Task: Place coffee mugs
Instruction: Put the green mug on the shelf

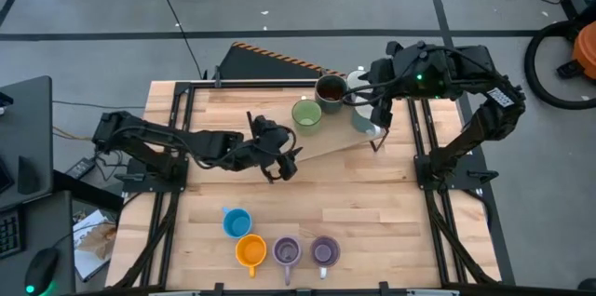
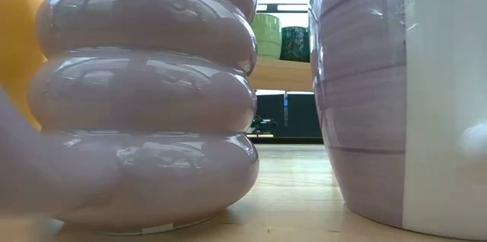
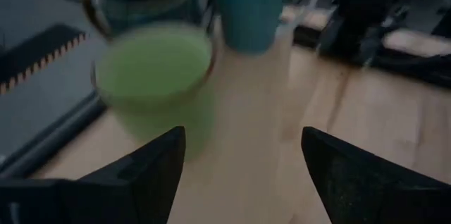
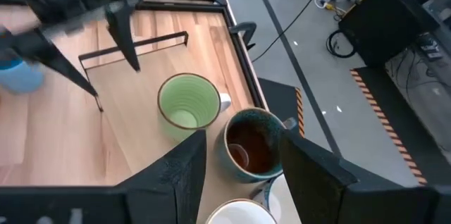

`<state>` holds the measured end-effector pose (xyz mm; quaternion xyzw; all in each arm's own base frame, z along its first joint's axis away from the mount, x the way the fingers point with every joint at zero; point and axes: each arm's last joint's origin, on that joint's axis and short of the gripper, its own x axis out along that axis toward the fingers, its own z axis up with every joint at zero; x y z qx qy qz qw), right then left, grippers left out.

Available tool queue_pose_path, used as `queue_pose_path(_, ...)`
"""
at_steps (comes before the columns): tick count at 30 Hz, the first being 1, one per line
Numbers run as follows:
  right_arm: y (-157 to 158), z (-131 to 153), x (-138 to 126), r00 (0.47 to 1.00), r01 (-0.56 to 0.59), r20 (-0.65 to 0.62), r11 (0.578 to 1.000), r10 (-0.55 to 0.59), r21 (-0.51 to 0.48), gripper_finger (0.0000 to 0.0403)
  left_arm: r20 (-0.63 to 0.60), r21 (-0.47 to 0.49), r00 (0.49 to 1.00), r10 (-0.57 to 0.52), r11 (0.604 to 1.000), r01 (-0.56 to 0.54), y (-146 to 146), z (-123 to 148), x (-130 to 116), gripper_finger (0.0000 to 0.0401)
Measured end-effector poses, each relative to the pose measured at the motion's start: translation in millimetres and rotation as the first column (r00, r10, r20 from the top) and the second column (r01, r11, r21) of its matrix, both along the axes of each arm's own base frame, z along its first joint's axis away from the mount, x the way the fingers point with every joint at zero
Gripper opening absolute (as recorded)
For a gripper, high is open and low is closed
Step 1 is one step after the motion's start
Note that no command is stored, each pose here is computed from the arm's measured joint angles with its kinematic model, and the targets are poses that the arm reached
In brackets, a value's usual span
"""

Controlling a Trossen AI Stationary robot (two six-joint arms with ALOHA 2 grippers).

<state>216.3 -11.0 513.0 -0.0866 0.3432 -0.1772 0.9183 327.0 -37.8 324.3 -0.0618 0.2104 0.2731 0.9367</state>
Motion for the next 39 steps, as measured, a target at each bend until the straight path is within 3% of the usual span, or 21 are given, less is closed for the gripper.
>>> queue_pose_path(6, -0.1, 0.0, 0.0, 0.999, -0.027, -0.019, 0.999, 0.026, -0.034, 0.0185, -0.092, 0.126, 0.995, -0.044, 0.990, 0.055, 12.3, 32.5, 23.8, 0.0278)
queue_pose_path(13, 0.1, 0.7, -2.0, 1.000, -0.012, -0.005, 1.000, 0.012, -0.010, 0.0185, -0.262, 0.158, 0.956, -0.135, 0.971, 0.180, 35.5, 30.5, 58.0, 0.0270)
queue_pose_path(18, 0.8, 1.2, -3.8, 1.000, -0.010, 0.012, 0.999, 0.010, 0.034, 0.0185, -0.346, 0.073, 0.922, -0.175, 0.974, 0.213, 60.8, 34.4, 61.5, 0.0269)
queue_pose_path(26, 0.8, 2.0, -4.0, 1.000, 0.001, 0.029, 0.999, -0.003, 0.051, 0.0185, -0.371, -0.080, 0.888, -0.271, 0.962, 0.260, 91.0, 46.8, 61.4, 0.0258)
queue_pose_path(32, 0.8, 2.2, -3.5, 0.999, 0.004, 0.035, 0.999, -0.006, 0.054, 0.0185, -0.393, -0.062, 0.856, -0.335, 0.939, 0.339, 92.1, 52.7, 71.4, 0.0228)
queue_pose_path(37, 0.8, 2.7, -3.4, 0.999, 0.012, 0.045, 0.998, -0.015, 0.064, 0.0185, -0.477, -0.099, 0.804, -0.355, 0.931, 0.352, 91.4, 34.7, 76.5, 0.0210)
queue_pose_path(39, 0.8, 2.4, -3.4, 0.999, 0.015, 0.043, 0.998, -0.018, 0.068, 0.0185, -0.479, -0.093, 0.805, -0.350, 0.932, 0.350, 92.8, 32.3, 79.1, 0.0203)
